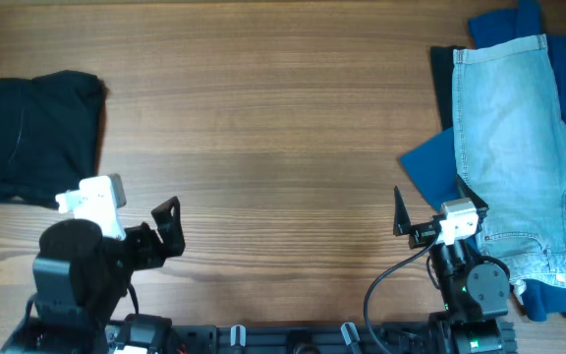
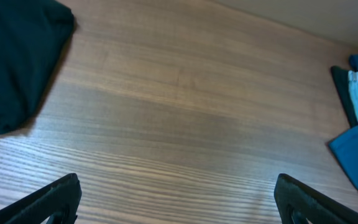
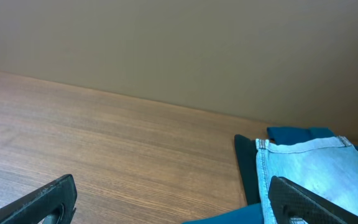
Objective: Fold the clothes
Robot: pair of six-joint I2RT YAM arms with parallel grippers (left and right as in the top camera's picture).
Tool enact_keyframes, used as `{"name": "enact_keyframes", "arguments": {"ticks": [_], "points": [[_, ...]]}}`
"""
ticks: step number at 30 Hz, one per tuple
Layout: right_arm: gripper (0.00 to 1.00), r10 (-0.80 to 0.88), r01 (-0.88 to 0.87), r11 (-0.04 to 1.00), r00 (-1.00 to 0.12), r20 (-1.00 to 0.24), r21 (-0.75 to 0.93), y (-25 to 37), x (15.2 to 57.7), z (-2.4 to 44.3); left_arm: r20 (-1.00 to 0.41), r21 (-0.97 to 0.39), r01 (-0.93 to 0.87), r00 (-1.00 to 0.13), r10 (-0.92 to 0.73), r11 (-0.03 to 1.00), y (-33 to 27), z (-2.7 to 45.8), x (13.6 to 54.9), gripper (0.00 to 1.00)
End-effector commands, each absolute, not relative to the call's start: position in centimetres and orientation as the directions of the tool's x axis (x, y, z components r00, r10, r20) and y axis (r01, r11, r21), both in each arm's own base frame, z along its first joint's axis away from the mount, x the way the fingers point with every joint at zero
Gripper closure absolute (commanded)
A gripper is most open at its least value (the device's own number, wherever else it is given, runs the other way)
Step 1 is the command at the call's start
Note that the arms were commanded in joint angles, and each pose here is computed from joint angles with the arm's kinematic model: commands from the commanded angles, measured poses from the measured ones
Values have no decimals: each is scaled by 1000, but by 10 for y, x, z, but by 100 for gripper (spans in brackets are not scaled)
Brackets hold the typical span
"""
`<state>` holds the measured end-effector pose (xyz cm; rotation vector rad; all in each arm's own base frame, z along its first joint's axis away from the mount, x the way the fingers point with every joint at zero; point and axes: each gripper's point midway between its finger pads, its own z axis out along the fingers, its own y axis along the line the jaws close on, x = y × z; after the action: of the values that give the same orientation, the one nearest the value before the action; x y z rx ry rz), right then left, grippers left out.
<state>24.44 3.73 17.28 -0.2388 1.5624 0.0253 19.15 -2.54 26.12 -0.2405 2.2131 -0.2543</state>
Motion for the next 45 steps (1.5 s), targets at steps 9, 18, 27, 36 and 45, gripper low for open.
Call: {"name": "enact_keyframes", "arguments": {"ticks": [9, 18, 27, 36, 45], "points": [[0, -126, -184, 975, 27, -992, -129, 40, 243, 176, -878, -314, -39, -369, -306, 949, -22, 181, 216, 0], [0, -126, -184, 975, 27, -992, -129, 40, 243, 176, -985, -163, 77, -74, -157, 984, -24, 184, 239, 0], [0, -126, -184, 974, 27, -992, -129, 40, 243, 176, -994, -79, 101, -80, -71, 992, -28, 157, 245, 0], [0, -126, -184, 975, 27, -992, -129, 40, 243, 176, -994, -78, 115, -79, -69, 990, -30, 157, 244, 0], [0, -126, -184, 974, 27, -992, -129, 40, 243, 176, -994, -78, 91, -77, -71, 993, -24, 158, 245, 0]]}}
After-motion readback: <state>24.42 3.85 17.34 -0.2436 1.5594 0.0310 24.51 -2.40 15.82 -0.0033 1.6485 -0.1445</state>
